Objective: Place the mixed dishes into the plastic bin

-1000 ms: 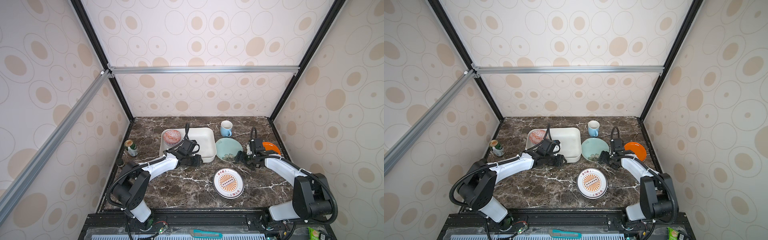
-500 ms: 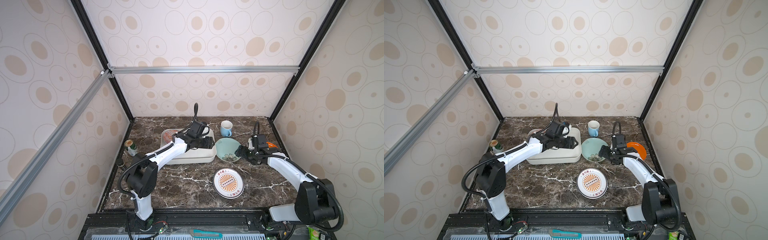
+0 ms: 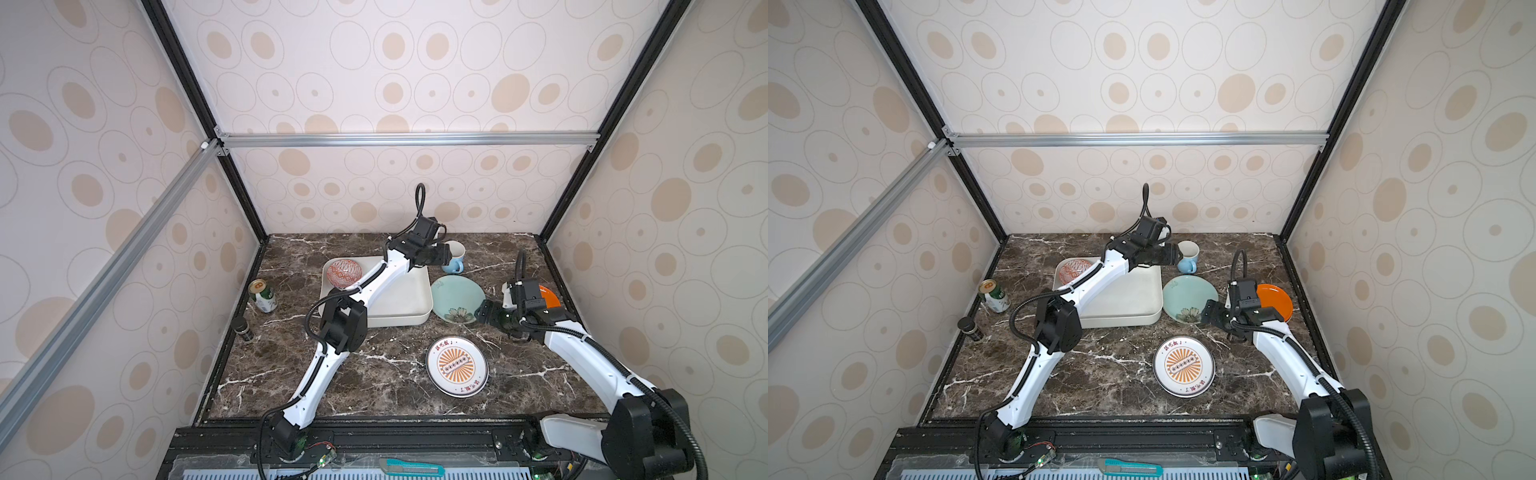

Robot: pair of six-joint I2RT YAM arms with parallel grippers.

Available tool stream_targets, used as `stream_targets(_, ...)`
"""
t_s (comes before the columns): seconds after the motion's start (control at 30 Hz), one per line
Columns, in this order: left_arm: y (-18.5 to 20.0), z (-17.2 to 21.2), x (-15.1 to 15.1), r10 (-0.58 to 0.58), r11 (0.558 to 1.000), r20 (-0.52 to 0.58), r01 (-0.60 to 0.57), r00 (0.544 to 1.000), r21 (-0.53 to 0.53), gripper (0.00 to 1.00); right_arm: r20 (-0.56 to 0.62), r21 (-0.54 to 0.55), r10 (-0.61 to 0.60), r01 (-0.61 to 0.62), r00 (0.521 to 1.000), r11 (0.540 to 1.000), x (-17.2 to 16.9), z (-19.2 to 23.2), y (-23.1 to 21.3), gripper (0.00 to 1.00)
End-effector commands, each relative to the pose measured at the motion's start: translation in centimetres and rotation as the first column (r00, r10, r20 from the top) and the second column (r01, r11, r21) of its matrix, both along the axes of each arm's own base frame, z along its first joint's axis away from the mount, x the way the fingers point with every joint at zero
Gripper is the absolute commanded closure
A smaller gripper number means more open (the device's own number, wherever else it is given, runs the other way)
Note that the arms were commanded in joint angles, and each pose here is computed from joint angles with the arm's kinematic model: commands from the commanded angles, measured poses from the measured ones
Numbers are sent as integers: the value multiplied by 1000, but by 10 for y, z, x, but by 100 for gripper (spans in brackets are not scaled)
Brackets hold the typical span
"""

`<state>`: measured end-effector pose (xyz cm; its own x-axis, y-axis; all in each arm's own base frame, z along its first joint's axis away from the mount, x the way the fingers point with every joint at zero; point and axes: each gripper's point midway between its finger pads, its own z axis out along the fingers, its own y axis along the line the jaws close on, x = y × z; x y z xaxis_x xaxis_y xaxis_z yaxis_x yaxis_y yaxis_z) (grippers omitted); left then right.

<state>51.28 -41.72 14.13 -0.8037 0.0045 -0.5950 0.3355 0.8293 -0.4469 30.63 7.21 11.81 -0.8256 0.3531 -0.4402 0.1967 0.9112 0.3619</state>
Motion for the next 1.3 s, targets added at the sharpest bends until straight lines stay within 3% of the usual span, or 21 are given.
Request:
stream_targets(0.0, -3, 20, 8, 47, 997, 38, -45, 998, -59, 37, -7, -25, 21, -21, 1000, 999, -7, -3, -3, 11)
stream_targets(0.4, -24, 26, 7, 21, 991, 32, -16, 999, -136, 37, -26, -78, 26, -28, 999, 997, -3, -16, -10, 11)
stream_targets(0.5, -22, 33, 0, 0, 991, 31, 4, 1000, -134, 37, -1, -99, 22, -22, 1000, 995, 5, -12, -12, 19)
stream_targets(0.63, -12, 54, -14, -20, 994, 75, 28, 997, -104, 31, 5, -94, 17, -16, 1000, 995, 15, -7, -10, 28)
stream_targets(0.87, 31, 82, -41, -2, 1000, 143, 0, 990, 14, 27, -58, -147, -12, 3, 998, 989, 23, -12, -18, 29)
stream_targets(1.1, 67, 72, -65, 12, 994, 171, -30, 985, 103, 25, -116, 13, -59, 60, 992, 998, 41, -42, -11, 29)
stream_targets(1.27, 66, 52, -65, -21, 989, 142, -1, 990, 151, 27, -78, 5, -45, 45, 996, 999, 57, -42, -12, 29)
